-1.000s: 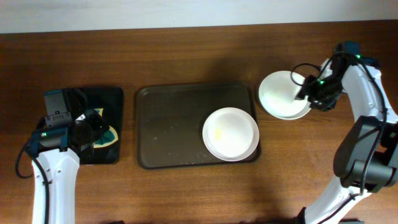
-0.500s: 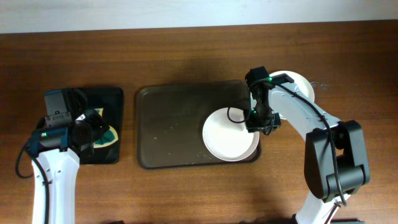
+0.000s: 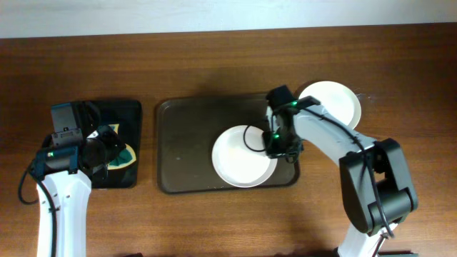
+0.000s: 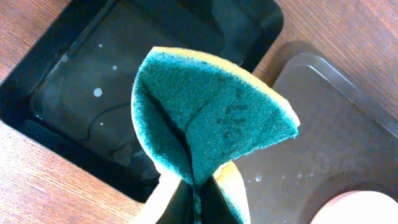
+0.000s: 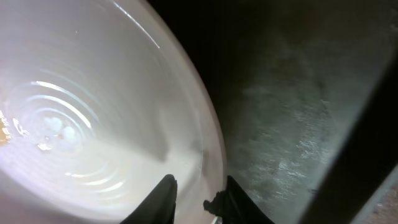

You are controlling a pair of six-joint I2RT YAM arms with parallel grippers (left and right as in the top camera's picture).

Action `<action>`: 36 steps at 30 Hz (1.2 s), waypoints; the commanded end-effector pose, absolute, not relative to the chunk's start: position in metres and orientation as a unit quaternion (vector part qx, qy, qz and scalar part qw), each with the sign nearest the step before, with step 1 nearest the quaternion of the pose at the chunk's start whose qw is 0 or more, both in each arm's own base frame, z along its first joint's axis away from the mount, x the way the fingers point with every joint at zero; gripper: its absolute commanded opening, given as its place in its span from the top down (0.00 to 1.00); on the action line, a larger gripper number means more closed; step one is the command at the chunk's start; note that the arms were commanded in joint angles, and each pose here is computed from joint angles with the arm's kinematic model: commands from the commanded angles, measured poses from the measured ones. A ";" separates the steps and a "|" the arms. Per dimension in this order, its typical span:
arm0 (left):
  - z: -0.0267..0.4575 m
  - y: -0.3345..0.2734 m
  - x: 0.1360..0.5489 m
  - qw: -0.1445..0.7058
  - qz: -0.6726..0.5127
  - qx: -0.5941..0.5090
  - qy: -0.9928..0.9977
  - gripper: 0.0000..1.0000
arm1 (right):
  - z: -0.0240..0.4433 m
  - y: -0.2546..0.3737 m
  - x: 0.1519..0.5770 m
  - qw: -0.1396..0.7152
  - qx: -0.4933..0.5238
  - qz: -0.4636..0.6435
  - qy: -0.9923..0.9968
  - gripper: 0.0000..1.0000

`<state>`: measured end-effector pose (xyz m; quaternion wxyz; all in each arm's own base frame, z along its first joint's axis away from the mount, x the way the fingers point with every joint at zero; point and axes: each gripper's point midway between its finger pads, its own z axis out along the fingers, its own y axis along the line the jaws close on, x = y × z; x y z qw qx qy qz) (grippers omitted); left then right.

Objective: Clean dirty plates on tray and stack at the side
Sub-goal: 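Grasp the remaining plate rim with the right gripper and pull it left, then scrub the remaining plate with the sponge in the left gripper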

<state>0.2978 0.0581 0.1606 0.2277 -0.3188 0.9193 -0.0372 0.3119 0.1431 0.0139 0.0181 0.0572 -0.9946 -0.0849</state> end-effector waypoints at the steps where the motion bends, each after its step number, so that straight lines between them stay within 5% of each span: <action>1: 0.166 0.058 0.301 0.236 -0.043 -0.311 0.920 1.00 | 0.013 0.143 0.318 -0.005 0.021 -0.064 -0.998 0.74; 6: 0.167 0.053 0.302 0.236 -0.055 -0.297 0.924 1.00 | 0.024 0.155 0.316 0.018 0.061 -0.185 -0.981 0.74; 10: 0.167 0.053 0.302 0.236 -0.055 -0.297 0.924 1.00 | 0.024 0.121 0.318 0.032 0.016 -0.183 -0.982 0.74; 19: 0.170 0.038 0.309 0.242 -0.093 -0.259 0.930 1.00 | -0.010 0.160 0.310 0.041 0.071 -0.143 -0.986 0.71; 23: 0.170 -0.001 0.313 0.238 -0.114 -0.196 0.945 1.00 | -0.013 0.182 0.310 0.032 0.080 -0.154 -0.984 0.96; 31: 0.093 -0.150 0.304 0.101 -0.167 0.001 0.981 1.00 | -0.012 0.239 0.331 -0.065 0.058 -0.136 -0.987 0.96; 36: 0.033 -0.172 0.316 0.052 -0.162 -0.047 0.984 1.00 | -0.012 0.237 0.331 -0.062 0.057 -0.133 -0.988 0.96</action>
